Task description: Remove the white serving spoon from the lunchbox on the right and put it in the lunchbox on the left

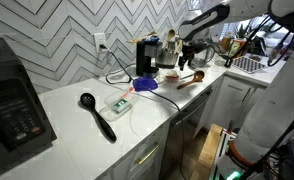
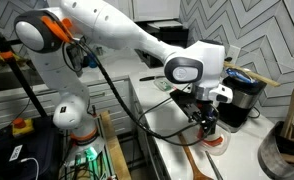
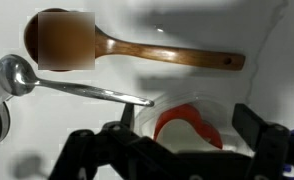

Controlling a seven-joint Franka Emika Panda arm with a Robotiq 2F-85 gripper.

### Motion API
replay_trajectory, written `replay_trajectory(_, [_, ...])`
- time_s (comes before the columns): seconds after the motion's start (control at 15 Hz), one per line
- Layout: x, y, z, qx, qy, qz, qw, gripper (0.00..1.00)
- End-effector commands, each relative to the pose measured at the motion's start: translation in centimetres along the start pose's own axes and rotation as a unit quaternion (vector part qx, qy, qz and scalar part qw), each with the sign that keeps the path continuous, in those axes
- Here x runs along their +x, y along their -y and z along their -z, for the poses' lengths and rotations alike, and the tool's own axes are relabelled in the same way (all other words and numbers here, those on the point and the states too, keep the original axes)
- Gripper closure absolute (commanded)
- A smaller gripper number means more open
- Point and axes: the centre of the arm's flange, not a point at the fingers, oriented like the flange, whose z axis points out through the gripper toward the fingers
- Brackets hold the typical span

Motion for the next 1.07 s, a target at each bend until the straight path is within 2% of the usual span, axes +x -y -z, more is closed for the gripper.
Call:
replay_trajectory(0.0, [0.7,-0.2,-0.5,0.002,0.002,-0.004,1.0,0.0])
replay_trajectory(0.33, [1.4,0.0,-0.5,0.0,0.003,-0.002,1.0,0.0])
replay_trajectory(0.4, [1.9,-0.3,-0.9,0.054,0.004,0.005,0.9985,0.0])
replay_trajectory(0.67, [3.1,-0.6,-2.7,0.167,0.022,0.028,0.9854,0.0])
replay_trajectory(0.87, [3.8,-1.2,-3.0,0.219,0.019,0.028,0.9751,0.0])
replay_trajectory(1.0, [4.7,-2.2,-2.9,0.234,0.009,0.02,0.9721,0.0])
